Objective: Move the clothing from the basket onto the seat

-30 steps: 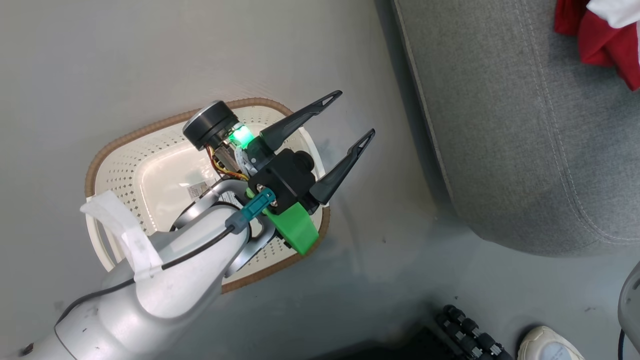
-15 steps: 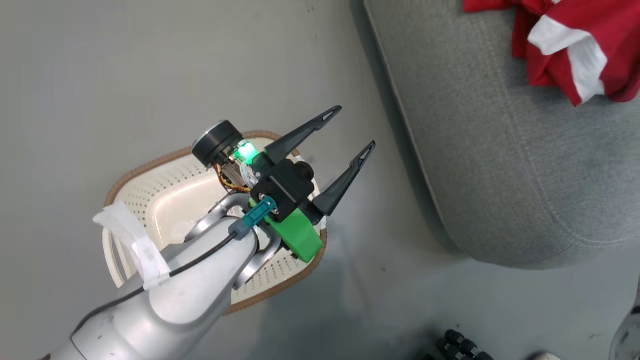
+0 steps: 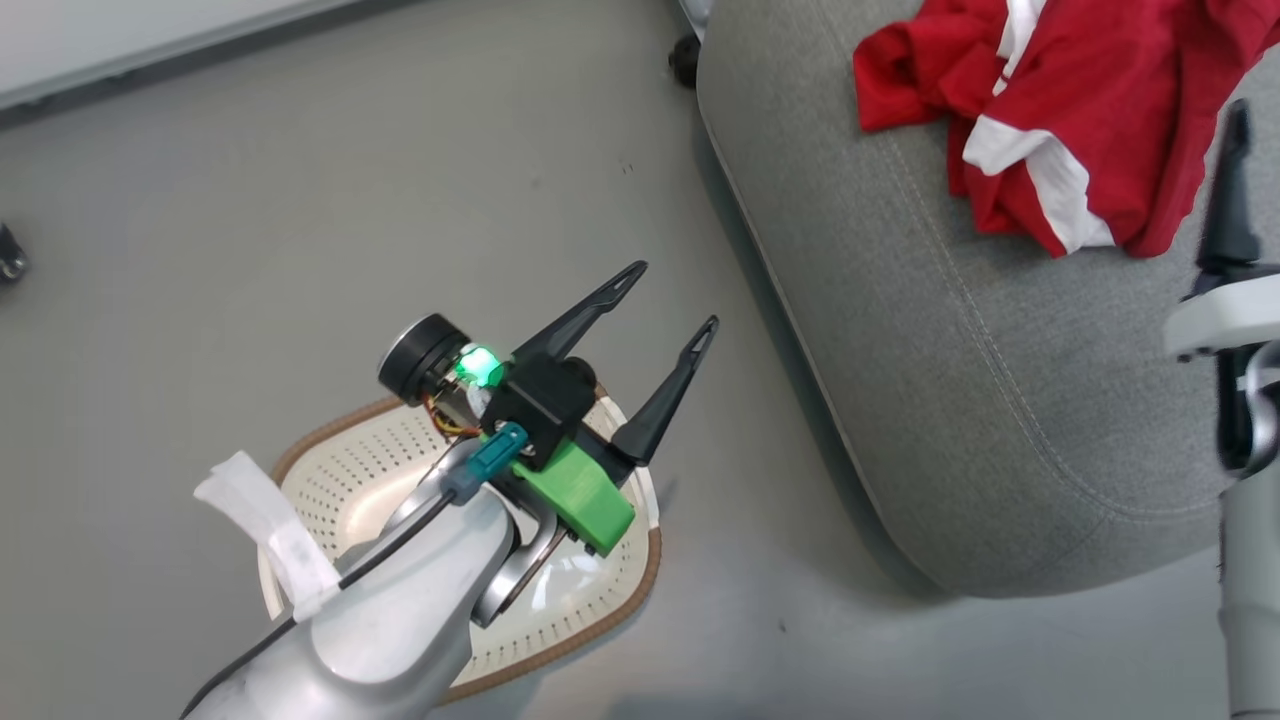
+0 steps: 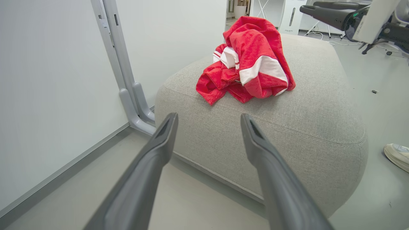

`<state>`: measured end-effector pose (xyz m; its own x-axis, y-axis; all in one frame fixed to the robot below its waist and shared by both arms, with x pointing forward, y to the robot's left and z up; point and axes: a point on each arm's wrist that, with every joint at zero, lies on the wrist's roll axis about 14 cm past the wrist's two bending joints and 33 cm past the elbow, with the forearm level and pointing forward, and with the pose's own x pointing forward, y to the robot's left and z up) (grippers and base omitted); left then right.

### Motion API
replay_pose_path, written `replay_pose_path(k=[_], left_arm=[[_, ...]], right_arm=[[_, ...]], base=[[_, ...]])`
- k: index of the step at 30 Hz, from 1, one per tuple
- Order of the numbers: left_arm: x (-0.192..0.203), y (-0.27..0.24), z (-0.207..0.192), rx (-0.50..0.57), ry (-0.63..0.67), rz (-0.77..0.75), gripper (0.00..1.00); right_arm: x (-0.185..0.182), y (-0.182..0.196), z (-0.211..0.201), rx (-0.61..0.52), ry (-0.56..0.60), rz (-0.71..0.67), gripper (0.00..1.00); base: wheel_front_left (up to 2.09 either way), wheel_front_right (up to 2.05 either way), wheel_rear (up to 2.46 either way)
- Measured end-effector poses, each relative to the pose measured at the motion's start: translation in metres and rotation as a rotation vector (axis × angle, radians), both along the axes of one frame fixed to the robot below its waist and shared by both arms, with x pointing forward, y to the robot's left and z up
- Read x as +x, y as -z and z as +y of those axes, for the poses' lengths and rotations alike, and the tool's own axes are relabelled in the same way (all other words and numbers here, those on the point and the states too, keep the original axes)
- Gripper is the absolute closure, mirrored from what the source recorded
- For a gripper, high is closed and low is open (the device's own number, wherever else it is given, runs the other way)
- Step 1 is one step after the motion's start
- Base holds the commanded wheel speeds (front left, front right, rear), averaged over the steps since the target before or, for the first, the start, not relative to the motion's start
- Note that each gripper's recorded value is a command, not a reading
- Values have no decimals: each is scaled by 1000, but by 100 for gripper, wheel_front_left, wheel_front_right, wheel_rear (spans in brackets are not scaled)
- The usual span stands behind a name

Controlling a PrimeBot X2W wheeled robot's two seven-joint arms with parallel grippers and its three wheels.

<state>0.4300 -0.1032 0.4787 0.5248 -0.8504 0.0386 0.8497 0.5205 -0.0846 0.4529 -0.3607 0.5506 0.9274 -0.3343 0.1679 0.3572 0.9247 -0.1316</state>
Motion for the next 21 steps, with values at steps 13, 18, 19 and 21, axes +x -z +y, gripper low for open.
replay_pose_path(k=[13,18,19,21], left_arm=[[21,-33,98,-47,-382,-6,0],[20,-41,143,-66,-533,-11,0],[19,-43,150,-69,-557,-14,0],[17,-46,168,-74,-614,-18,0]], right_arm=[[7,-16,118,92,-302,-84,0],[2,-15,155,123,-393,-85,0],[0,-15,160,130,-405,-88,0],[-3,-17,172,142,-434,-93,0]], base=[[0,0,0],[0,0,0],[0,0,0],[0,0,0]])
